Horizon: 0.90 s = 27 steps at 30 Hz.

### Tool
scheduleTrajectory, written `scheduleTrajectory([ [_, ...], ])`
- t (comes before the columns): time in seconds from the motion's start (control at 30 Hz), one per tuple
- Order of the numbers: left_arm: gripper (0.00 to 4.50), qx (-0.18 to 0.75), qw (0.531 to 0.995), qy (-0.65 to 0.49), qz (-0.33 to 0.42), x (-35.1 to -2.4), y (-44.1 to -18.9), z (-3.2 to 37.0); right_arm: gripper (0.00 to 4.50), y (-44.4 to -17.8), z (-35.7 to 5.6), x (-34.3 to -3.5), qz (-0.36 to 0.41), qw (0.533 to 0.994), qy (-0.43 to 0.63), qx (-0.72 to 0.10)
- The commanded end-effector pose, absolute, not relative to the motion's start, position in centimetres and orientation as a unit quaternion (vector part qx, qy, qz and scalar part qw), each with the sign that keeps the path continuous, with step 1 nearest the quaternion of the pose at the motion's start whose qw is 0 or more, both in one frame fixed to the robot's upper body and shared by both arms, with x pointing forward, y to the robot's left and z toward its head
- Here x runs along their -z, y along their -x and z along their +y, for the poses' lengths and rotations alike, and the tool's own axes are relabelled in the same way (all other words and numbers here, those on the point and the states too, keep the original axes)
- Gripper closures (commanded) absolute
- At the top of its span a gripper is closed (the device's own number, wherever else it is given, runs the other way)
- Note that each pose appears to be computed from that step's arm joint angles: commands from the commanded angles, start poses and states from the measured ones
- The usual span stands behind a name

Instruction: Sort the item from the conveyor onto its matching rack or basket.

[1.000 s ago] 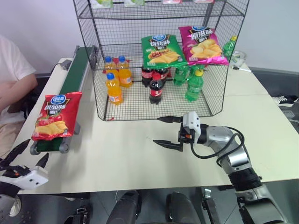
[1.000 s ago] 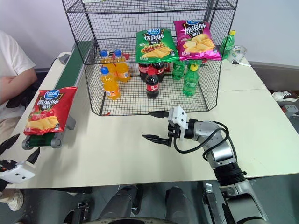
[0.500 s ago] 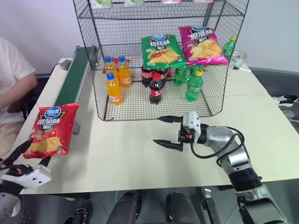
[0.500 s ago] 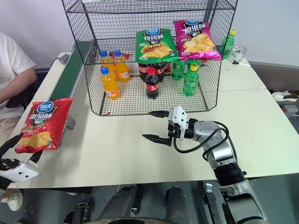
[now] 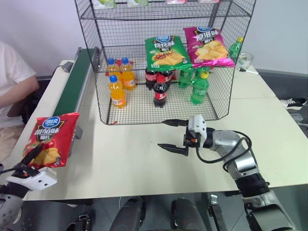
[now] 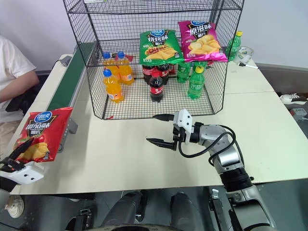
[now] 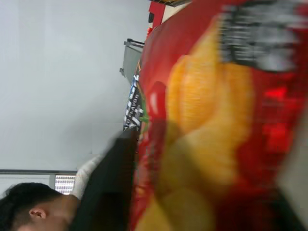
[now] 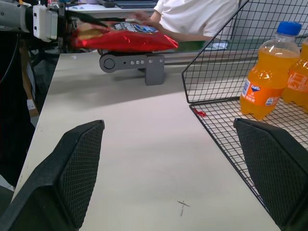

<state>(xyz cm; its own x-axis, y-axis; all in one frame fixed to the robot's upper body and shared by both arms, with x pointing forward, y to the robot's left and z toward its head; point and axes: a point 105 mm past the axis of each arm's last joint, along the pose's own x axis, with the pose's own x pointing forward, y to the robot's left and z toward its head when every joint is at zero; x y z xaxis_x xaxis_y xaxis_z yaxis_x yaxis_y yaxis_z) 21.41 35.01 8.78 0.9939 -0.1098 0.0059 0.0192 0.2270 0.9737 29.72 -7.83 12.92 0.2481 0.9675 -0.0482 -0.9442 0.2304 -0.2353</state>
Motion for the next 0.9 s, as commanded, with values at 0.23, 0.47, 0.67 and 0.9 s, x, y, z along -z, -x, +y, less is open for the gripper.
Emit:
scheduleTrajectory([
  [0.23, 4.44, -0.042, 0.779, -0.615, -0.119, -15.6, -22.8, 34.7, 0.00, -30.4, -10.1, -15.6, -0.117, 0.816, 0.119, -0.553],
  [0.47, 4.44, -0.032, 0.736, -0.629, -0.248, -22.8, -24.0, 28.8, 0.00, -31.7, -12.2, -18.8, -0.215, 0.868, 0.121, -0.430],
  [0.67, 4.44, -0.001, 0.716, -0.612, -0.334, -26.8, -26.0, 23.3, 0.00, -32.3, -12.2, -20.1, -0.259, 0.885, 0.123, -0.368],
  [0.9, 4.44, 0.011, 0.722, -0.573, -0.386, -28.5, -31.4, 19.7, 0.00, -32.5, -11.4, -20.8, -0.274, 0.891, 0.094, -0.348],
])
